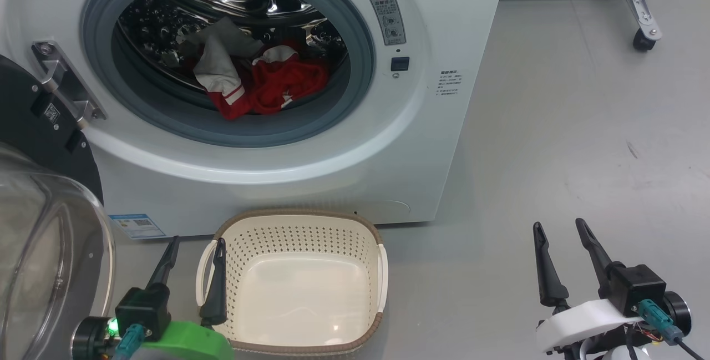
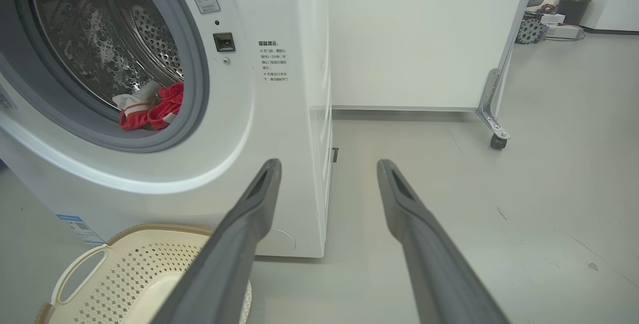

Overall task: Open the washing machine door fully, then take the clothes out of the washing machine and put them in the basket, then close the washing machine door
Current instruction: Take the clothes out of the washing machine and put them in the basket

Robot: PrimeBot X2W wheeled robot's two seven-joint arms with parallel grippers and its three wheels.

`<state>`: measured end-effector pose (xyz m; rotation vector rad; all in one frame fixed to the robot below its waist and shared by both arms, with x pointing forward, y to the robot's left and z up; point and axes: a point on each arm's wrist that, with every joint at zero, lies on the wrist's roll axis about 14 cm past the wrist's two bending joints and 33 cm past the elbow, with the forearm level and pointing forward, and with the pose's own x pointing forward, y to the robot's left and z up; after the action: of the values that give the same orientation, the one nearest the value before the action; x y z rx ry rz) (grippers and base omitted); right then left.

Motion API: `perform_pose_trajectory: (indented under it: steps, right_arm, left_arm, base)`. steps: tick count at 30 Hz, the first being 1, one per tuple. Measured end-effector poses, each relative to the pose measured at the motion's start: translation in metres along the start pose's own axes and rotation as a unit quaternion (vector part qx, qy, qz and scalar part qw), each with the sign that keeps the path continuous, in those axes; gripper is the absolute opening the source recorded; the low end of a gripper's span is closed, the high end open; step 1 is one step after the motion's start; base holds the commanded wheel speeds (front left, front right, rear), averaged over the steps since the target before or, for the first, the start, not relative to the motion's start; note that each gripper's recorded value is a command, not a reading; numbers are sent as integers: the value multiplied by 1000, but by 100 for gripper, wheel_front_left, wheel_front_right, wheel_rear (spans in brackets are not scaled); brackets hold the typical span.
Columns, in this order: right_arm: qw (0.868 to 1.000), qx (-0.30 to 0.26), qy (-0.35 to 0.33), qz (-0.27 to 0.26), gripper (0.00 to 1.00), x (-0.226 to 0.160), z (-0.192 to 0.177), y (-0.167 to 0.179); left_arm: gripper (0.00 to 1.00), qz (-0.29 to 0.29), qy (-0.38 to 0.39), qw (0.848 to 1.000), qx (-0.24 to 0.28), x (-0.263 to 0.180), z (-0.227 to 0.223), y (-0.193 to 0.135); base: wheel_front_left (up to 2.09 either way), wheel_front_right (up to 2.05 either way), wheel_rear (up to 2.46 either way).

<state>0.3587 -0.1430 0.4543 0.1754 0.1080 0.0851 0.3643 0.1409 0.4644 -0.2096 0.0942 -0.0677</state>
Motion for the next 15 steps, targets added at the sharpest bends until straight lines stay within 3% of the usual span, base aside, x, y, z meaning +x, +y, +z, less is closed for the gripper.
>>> perform_pose_trajectory:
  steps: [15]
  right_arm:
    - [1000, 1, 5, 4, 100, 2, -3, 3]
  left_arm:
    - [100, 5, 2, 1000, 0, -1, -1, 3]
  base:
    - [15, -15, 0]
